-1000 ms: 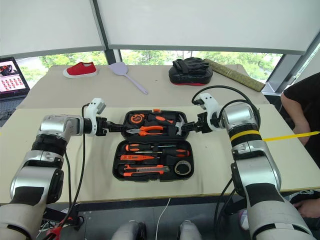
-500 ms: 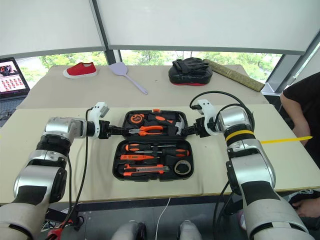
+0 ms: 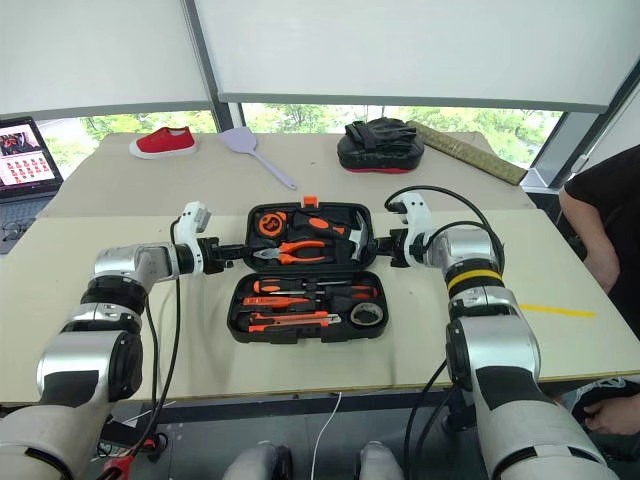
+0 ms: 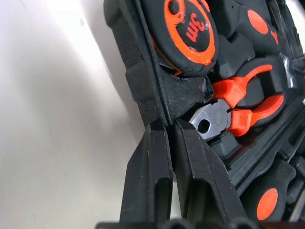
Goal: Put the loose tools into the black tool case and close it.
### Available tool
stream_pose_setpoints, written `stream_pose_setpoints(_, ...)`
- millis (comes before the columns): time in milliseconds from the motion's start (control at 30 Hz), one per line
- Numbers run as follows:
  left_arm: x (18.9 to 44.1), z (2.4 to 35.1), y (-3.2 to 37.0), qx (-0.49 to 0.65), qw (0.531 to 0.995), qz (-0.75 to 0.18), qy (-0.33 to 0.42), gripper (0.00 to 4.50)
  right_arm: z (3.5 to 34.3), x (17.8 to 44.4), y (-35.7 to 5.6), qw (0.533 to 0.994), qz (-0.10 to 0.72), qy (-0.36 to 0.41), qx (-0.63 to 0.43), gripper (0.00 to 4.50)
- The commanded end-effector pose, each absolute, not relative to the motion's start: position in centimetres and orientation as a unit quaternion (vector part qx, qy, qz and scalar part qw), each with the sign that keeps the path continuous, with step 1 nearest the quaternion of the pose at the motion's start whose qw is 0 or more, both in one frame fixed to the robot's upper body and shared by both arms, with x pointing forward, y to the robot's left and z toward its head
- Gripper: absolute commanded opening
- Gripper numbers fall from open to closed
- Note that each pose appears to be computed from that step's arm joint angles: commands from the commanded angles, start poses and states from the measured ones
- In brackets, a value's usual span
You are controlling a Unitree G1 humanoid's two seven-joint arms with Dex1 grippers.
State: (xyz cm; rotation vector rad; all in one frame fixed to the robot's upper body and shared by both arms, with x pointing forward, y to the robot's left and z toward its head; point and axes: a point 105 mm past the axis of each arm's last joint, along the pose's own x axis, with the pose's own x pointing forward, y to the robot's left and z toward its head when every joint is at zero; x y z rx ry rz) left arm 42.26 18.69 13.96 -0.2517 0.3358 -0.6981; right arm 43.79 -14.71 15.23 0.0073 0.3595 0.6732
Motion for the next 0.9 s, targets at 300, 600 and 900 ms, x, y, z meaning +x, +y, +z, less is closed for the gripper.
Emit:
stream_pose_setpoints(300, 36.3, 16.3, 20.4, 0.012, 0.932, -0.355, -0.076, 0.04, 16.0, 36.8, -16.6, 0.847, 0.34, -0.111, -0.393, 0.04)
stream_pose_setpoints(600, 31.0, 11.1, 22.0, 0.125, 0.917, -0.373, -0.06, 1.82, 11.7, 34.0, -18.9, 0.763, 0.304, -0.15, -0.551, 1.3)
stream_pose_setpoints(900, 32.2, 11.2, 26.4, 0.121, 0.943, -0.309, -0.004, 3.68, 12.7, 31.6, -23.1, 0.88, 0.3, -0.07, -0.362, 2.58)
